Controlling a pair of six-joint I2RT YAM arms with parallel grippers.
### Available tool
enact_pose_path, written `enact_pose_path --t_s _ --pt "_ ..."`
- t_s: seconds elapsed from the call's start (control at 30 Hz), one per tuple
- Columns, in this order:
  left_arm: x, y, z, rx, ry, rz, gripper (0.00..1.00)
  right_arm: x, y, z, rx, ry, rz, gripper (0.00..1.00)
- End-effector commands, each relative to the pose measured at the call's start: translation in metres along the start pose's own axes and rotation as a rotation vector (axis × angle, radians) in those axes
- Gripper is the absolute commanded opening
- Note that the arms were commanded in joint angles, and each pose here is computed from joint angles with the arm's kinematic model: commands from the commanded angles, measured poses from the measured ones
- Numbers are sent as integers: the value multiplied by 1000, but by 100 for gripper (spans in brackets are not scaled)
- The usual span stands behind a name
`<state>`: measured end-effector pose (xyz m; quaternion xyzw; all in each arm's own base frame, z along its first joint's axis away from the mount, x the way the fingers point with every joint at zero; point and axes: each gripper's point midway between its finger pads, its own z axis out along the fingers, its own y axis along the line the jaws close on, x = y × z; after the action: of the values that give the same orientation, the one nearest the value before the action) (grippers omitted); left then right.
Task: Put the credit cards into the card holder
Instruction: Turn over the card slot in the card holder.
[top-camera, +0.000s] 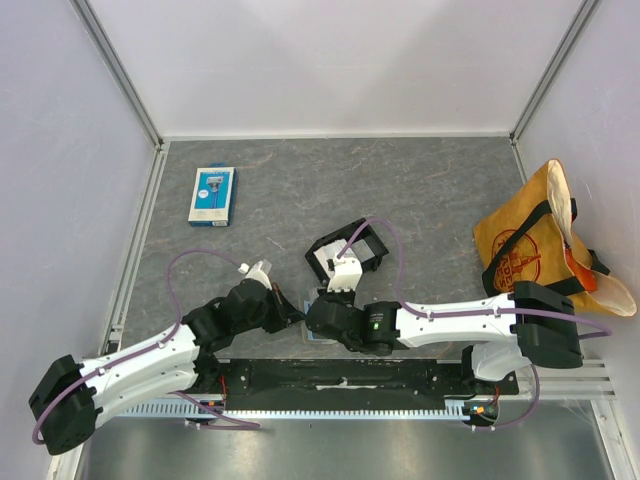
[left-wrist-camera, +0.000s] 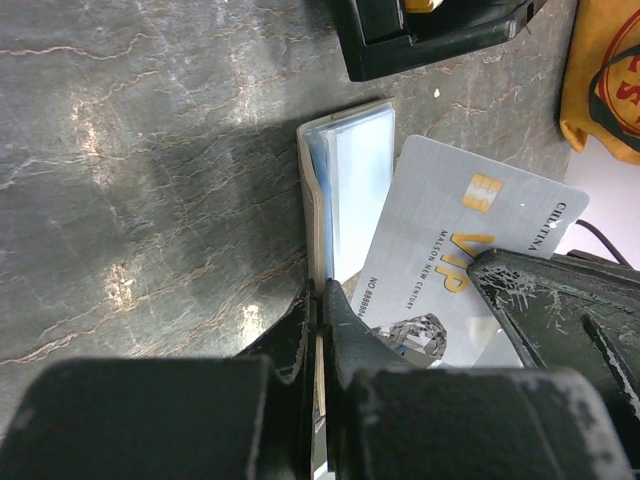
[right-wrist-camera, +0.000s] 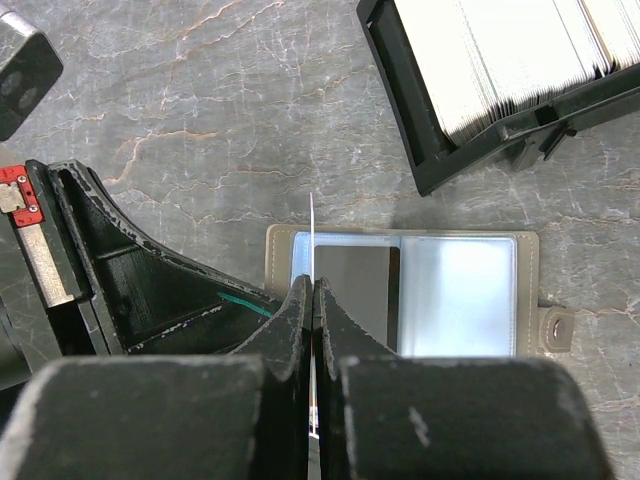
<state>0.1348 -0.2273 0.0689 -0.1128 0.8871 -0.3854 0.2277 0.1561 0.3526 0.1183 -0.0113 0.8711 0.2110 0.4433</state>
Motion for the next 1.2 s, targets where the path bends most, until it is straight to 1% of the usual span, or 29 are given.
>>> enact_pose_path --t_s 0.0,0.27,0.7,0.97,1.17 --pt "-4 -2 0 3 -25 -33 2 -17 15 -4 -17 -47 65 0" --pt "-5 -3 0 7 -26 -37 2 -18 21 -4 -33 -47 65 0" --pt "-5 -5 -1 11 -25 -36 2 -2 23 6 -24 -10 21 0" --pt "-5 -4 -1 9 -25 -35 2 -4 14 2 52 -35 -98 0" --pt "-5 -6 -1 11 -20 -33 2 3 14 0 129 -51 -237 0"
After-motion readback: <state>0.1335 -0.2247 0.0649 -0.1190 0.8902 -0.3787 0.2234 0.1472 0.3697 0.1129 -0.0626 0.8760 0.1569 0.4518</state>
